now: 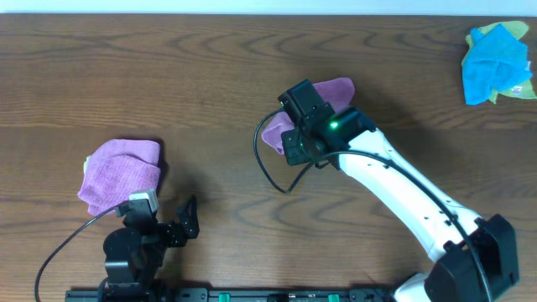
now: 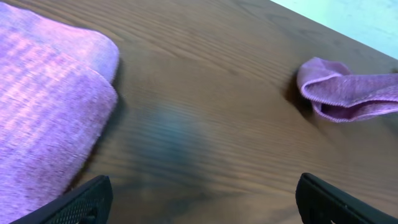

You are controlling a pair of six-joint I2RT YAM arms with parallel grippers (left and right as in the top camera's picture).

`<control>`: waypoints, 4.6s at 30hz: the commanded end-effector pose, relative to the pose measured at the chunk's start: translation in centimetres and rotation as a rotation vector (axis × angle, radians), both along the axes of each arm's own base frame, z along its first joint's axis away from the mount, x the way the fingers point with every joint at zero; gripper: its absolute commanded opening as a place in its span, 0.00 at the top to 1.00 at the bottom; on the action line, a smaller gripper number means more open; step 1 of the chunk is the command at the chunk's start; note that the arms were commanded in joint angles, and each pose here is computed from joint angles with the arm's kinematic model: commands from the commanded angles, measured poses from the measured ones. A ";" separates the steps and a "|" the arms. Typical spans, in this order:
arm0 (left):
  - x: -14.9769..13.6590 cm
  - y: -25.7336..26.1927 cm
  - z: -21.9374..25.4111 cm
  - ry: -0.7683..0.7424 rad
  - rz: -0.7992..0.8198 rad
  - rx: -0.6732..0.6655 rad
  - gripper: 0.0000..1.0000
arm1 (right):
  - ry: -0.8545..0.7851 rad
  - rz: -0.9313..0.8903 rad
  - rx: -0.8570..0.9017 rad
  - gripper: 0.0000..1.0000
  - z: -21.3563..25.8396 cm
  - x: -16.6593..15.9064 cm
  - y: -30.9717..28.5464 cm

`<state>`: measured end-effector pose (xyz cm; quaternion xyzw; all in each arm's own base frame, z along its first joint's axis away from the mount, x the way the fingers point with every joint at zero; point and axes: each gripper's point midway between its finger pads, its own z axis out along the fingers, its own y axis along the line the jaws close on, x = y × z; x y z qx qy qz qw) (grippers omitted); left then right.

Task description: Fold the cloth

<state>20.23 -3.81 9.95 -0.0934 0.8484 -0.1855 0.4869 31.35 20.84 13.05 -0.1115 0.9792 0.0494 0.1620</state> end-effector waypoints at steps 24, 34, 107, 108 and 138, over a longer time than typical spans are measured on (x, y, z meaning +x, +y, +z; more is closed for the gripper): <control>-0.6 -1.6 -0.2 0.023 -0.070 -0.083 0.05 | -0.001 -0.742 -0.530 0.66 0.2 -4.6 -16.5; -1.5 -4.1 0.3 0.025 -0.206 -0.155 0.05 | -0.017 -0.427 -0.266 0.31 0.6 -1.9 -11.0; -1.4 -3.9 0.3 0.086 -0.117 -0.298 0.05 | 0.114 -0.203 0.099 0.99 -6.6 4.8 -4.1; -1.4 -3.9 0.3 0.086 -0.115 -0.297 0.04 | 0.112 -0.191 0.104 0.99 -6.5 4.7 -3.7; -1.4 -3.8 0.2 0.087 -0.108 -0.295 0.05 | 0.048 0.041 0.194 0.32 0.8 1.7 3.1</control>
